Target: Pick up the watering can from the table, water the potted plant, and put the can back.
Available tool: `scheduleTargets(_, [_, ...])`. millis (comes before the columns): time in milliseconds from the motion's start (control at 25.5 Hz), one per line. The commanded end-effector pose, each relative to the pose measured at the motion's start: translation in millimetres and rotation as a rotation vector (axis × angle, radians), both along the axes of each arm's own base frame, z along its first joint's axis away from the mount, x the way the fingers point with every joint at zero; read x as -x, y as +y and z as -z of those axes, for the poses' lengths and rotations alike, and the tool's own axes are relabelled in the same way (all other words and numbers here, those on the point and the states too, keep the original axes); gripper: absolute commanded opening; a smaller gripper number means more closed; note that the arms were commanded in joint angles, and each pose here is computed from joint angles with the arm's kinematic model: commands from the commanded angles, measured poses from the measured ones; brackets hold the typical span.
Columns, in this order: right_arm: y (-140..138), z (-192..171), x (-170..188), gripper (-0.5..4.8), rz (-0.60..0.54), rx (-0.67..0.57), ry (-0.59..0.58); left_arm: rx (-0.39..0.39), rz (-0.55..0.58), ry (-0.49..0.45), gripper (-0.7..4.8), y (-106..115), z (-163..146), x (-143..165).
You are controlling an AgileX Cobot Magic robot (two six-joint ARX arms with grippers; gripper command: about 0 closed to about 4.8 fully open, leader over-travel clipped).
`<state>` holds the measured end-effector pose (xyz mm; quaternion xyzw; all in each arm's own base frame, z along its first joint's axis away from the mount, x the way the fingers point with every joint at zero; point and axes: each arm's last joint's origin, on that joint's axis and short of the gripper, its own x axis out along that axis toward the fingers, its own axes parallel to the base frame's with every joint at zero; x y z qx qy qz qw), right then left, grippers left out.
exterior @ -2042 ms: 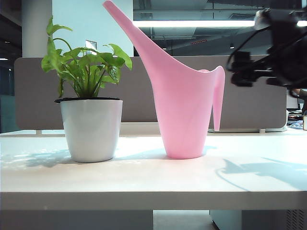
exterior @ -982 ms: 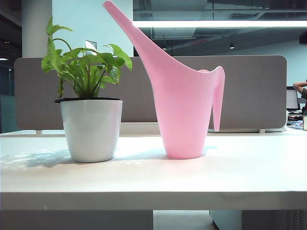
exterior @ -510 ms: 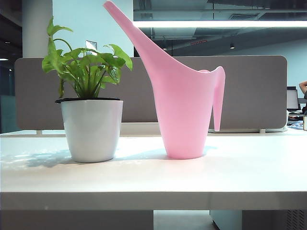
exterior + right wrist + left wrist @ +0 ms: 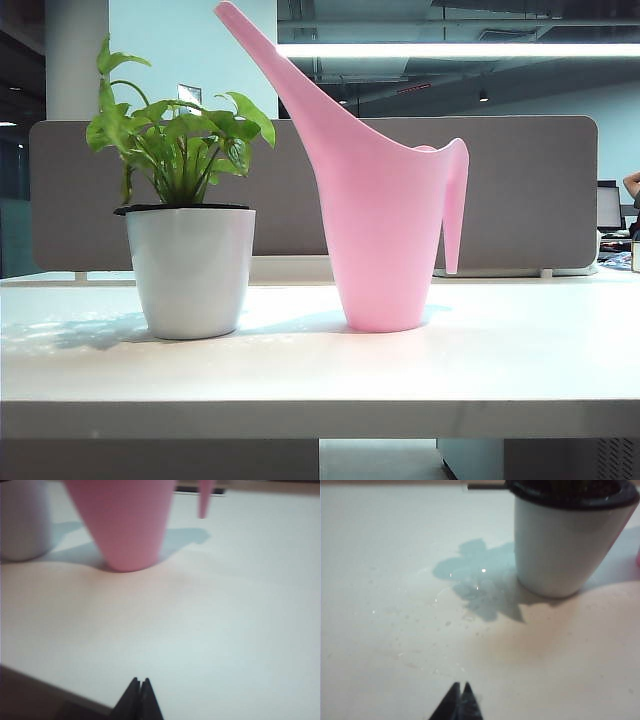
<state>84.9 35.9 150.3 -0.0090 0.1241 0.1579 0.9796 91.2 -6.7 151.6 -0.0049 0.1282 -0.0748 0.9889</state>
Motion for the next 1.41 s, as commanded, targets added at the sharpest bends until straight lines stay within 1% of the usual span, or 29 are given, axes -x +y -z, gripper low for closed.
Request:
scheduleTargets(39, [-2.6,0.7,-1.1,-0.02,0.079,0.068,-0.015,0.003,-0.003,-0.061,0.03,0.3,1.2,-3.4])
scheduleTargets(79, [-2.7,0.7,-1.1,-0.01,0.078,0.084,-0.019,0.004,-0.003,-0.087,0.03,0.3,1.8,-4.6])
scheduleTargets(118, [-2.6,0.7,-1.0,-0.01,0.073,0.09,-0.021,0.004,-0.002,-0.092,0.03,0.2,1.6,-4.8])
scheduleTargets(275, [-1.4,1.3,-0.9,0.0,0.033,0.086,-0.013,0.004,-0.002,-0.088,0.03,0.2,2.0,-4.7])
scheduleTargets(353, [0.5,1.1,-0.3,0.31,-0.024,0.066,-0.01,0.004,-0.003,-0.088,0.03,0.2,2.0,-4.7])
scheduleTargets(393, [0.8,1.0,-0.2,0.31,-0.035,0.063,-0.01,0.004,-0.003,-0.088,0.03,0.2,2.0,-4.7])
scheduleTargets(942, [0.4,0.9,-0.2,0.31,-0.032,0.062,-0.013,0.004,-0.003,-0.088,0.03,0.2,2.0,-4.7])
scheduleTargets(1060, [-6.0,0.1,-2.1,0.31,0.022,0.052,-0.019,0.004,-0.003,-0.088,0.03,0.2,2.0,-4.7])
scheduleTargets(1099, [-9.7,0.2,-3.3,0.31,0.055,0.049,-0.017,0.004,-0.003,-0.088,0.03,0.2,2.0,-4.7])
scheduleTargets(1335, [-31.3,0.0,-7.0,0.31,0.3,0.053,-0.013,0.004,-0.003,-0.088,0.03,0.2,2.0,-4.7])
scheduleTargets(1414, [-32.0,-0.1,-7.1,0.31,0.318,0.056,-0.015,0.004,-0.003,-0.088,0.03,0.2,2.0,-4.7])
